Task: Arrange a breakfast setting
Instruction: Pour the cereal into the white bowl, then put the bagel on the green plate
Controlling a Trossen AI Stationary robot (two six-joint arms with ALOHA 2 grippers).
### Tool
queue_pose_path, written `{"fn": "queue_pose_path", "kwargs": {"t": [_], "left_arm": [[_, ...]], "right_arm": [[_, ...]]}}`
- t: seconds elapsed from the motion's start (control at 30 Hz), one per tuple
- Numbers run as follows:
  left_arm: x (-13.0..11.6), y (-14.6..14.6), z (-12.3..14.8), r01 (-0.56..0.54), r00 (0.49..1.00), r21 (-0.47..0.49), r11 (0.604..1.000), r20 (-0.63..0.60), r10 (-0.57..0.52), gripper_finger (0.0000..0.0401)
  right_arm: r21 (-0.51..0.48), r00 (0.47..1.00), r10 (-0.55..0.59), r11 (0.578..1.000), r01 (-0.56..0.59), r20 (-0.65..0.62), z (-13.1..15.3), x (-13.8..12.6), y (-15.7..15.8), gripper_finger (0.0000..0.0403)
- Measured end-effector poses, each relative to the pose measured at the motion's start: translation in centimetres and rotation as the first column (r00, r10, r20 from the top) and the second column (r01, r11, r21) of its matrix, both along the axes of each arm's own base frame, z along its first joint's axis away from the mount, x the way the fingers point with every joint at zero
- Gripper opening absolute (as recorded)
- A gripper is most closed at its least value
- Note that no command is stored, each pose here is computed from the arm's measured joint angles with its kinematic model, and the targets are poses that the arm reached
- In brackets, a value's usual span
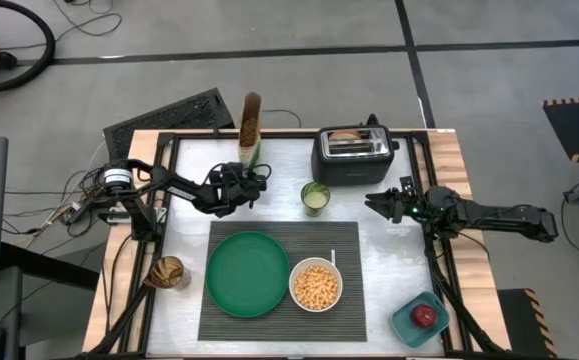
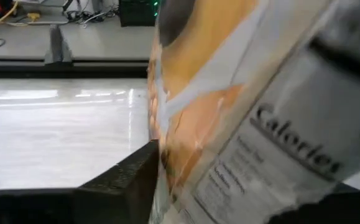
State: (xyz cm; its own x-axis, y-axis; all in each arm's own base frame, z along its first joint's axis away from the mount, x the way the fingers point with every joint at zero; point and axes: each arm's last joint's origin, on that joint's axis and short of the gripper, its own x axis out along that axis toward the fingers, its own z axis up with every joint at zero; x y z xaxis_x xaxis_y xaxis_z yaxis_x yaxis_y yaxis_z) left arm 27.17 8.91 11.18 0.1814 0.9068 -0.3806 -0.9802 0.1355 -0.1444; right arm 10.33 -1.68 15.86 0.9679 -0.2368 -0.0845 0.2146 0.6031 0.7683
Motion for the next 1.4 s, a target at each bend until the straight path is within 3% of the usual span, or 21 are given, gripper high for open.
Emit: {"fn": "queue_pose_path", "kwargs": {"t": [0.23, 0.43, 0.73, 0.9, 1.17, 1.4], "left_arm": [[0.0, -0.1, -0.2, 0.043, 0.999, -0.033, 0.999, -0.019, -0.043, 0.0279], [0.1, -0.1, -0.2, 0.053, 0.998, -0.042, 0.998, -0.013, -0.054, 0.0308], [0.1, -0.1, -0.2, 0.047, 0.999, -0.036, 0.998, -0.016, -0.047, 0.0312], [0.2, -0.4, -0.3, 0.096, 0.995, -0.074, 0.993, -0.017, -0.097, 0.0312], [-0.2, -2.6, -1.1, 0.101, 0.993, -0.135, 0.986, -0.040, -0.108, 0.0312], [-0.4, -6.0, -1.7, 0.168, 0.985, -0.258, 0.951, 0.013, -0.171, 0.0312]], "right_arm": [[-0.005, 1.000, 0.001, 1.000, -0.001, -0.001, 0.0, 0.0, 0.0, 0.0373], [-0.007, 1.000, 0.001, 1.000, -0.001, -0.002, 0.0, 0.0, 0.0, 0.0373], [-0.007, 1.000, 0.002, 1.000, -0.002, -0.002, 0.0, 0.0, 0.0, 0.0373], [-0.007, 1.000, 0.002, 1.000, -0.002, -0.002, 0.0, 0.0, 0.0, 0.0373], [-0.008, 1.000, 0.002, 1.000, -0.002, -0.002, 0.0, 0.0, 0.0, 0.0373], [-0.010, 1.000, 0.002, 1.000, -0.002, -0.002, 0.0, 0.0, 0.0, 0.0373]]}}
